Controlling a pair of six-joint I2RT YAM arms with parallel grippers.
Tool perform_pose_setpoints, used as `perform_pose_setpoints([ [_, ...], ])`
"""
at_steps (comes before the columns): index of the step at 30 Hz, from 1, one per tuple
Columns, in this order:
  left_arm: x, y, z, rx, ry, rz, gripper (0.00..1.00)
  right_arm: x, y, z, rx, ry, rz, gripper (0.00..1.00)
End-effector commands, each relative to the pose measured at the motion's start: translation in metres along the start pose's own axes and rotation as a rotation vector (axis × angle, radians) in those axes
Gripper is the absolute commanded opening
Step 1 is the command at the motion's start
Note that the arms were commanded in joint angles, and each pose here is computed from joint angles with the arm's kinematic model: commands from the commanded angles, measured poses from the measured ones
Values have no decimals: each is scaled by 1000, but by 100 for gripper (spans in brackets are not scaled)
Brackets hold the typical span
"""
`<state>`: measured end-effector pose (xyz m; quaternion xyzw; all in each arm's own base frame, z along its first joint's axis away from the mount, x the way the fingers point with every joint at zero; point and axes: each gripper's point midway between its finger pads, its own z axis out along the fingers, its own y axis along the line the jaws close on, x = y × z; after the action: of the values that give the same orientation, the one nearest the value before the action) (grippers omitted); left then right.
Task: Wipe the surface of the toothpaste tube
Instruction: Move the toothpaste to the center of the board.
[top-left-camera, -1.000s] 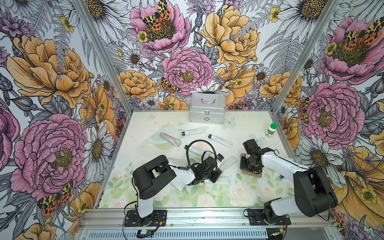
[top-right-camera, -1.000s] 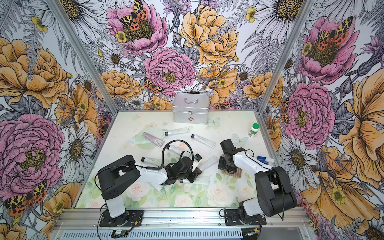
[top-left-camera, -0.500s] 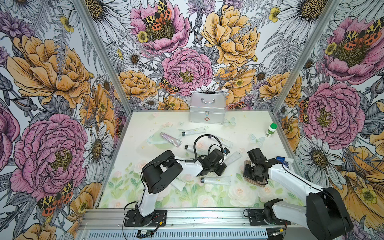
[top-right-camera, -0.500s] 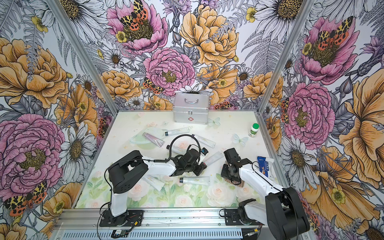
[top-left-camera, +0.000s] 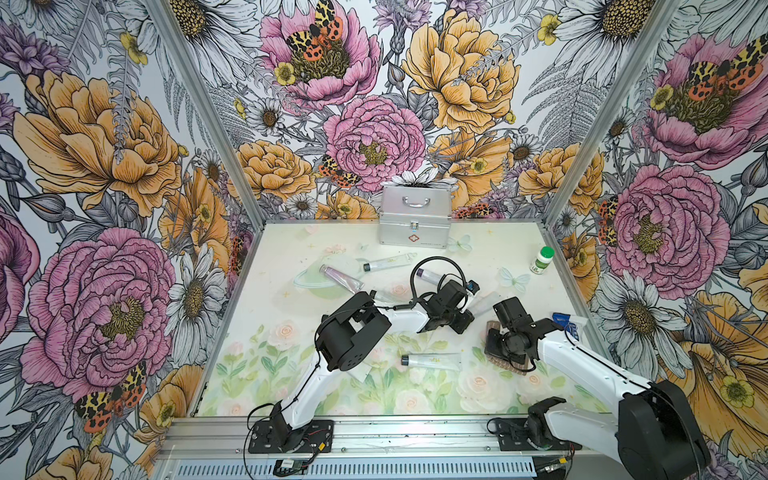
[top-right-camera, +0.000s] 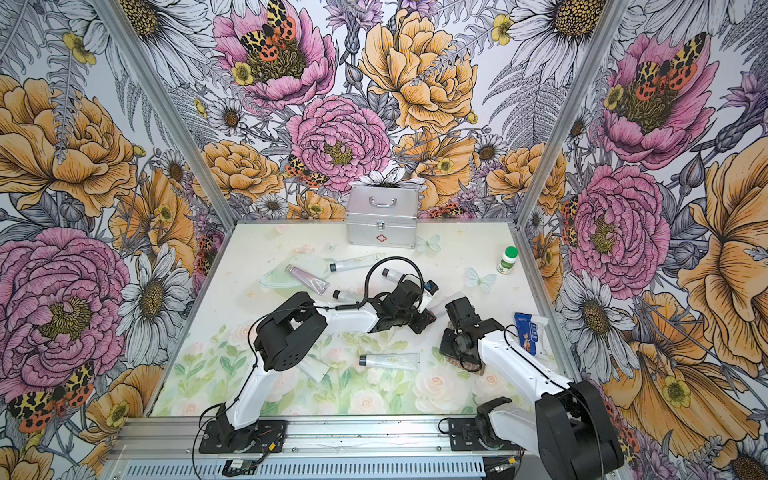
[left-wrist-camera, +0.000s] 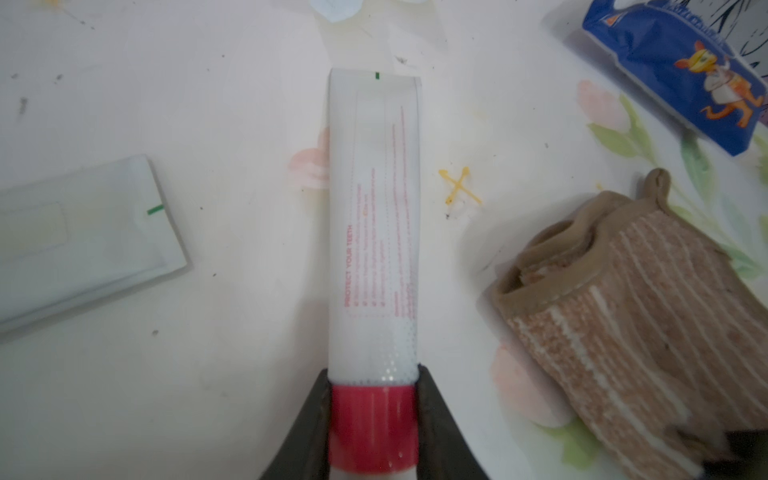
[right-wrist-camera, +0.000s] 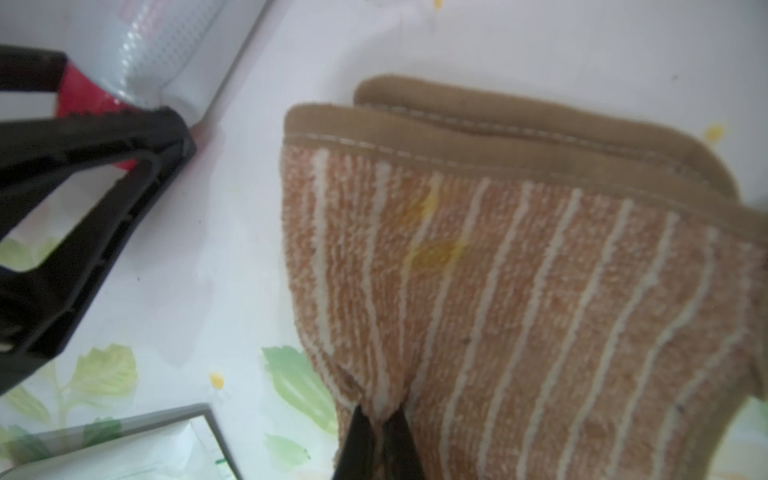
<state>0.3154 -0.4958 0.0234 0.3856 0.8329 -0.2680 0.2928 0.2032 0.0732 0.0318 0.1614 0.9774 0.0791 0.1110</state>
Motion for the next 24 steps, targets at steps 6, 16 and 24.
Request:
perform_pose_setpoints([
  [6, 5, -7, 28, 58, 79, 14, 26, -6, 3, -6, -12, -42, -1, 0],
  [16, -10, -5, 23, 50, 61, 10, 56, -5, 3, -7, -15, -46, -5, 0],
  [24, -43, 30, -47, -52, -61, -96, 75, -8, 9, -10, -32, -48, -20, 0],
])
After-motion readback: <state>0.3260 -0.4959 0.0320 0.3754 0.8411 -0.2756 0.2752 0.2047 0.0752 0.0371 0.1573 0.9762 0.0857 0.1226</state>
